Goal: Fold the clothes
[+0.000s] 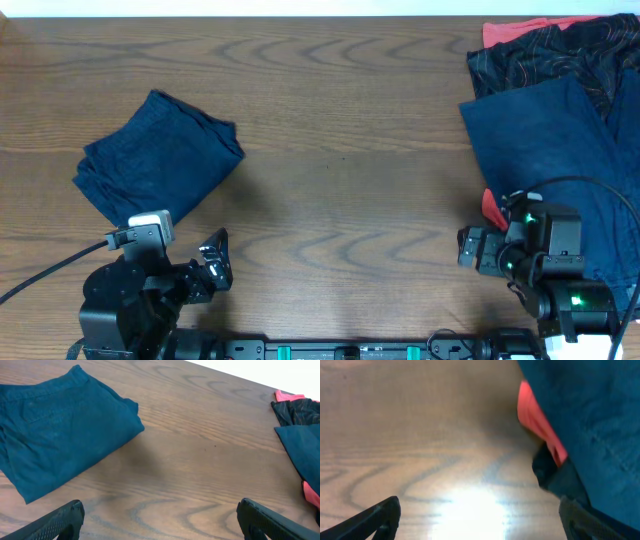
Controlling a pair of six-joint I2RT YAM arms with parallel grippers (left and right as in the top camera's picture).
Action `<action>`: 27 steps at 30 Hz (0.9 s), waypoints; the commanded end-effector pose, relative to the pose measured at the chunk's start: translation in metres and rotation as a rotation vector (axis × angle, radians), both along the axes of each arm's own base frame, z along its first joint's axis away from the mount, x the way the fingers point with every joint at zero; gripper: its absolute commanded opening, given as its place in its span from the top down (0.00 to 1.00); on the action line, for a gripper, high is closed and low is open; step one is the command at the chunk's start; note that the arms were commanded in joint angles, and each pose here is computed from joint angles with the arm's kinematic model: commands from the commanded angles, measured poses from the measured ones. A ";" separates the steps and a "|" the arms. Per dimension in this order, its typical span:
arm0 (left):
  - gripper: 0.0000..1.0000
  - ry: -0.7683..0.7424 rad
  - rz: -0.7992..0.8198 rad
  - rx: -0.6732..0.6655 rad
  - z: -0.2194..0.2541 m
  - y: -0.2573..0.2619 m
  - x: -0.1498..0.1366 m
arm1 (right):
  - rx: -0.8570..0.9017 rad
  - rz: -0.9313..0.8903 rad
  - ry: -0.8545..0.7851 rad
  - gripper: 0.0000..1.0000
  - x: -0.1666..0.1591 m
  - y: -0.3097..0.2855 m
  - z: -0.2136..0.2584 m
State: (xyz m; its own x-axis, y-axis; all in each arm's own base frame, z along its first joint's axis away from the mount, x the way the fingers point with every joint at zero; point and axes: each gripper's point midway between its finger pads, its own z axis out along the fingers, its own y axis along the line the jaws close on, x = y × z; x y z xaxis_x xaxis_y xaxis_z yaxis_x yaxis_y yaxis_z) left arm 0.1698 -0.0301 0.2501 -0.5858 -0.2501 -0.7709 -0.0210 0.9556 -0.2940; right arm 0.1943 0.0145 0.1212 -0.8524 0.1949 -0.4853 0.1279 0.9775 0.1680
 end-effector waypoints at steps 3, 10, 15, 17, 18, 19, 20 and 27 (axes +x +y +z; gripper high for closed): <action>0.02 0.007 0.011 0.003 -0.004 0.002 0.000 | 0.003 0.001 0.035 0.01 -0.014 0.002 -0.005; 0.02 0.007 0.011 0.003 -0.004 0.002 0.000 | -0.033 0.072 -0.186 0.01 0.008 0.004 0.018; 0.02 0.008 0.011 0.003 -0.004 0.002 0.000 | -0.047 0.159 -0.495 0.01 0.029 0.014 0.037; 0.02 0.007 0.011 0.003 -0.004 0.002 0.000 | -0.044 0.168 -0.616 0.01 0.034 0.017 0.038; 0.02 0.008 0.012 0.003 -0.004 0.002 0.000 | -0.045 0.171 -0.665 0.01 0.037 0.018 0.038; 0.02 0.007 0.012 0.003 -0.004 0.002 0.000 | -0.047 0.175 -0.726 0.01 0.039 0.019 0.041; 0.02 0.007 0.011 0.003 -0.004 0.002 0.000 | -0.052 0.182 -0.780 0.01 0.041 0.021 0.043; 0.02 0.008 0.011 0.003 -0.004 0.002 0.000 | -0.094 0.212 -1.034 0.01 0.048 0.026 0.050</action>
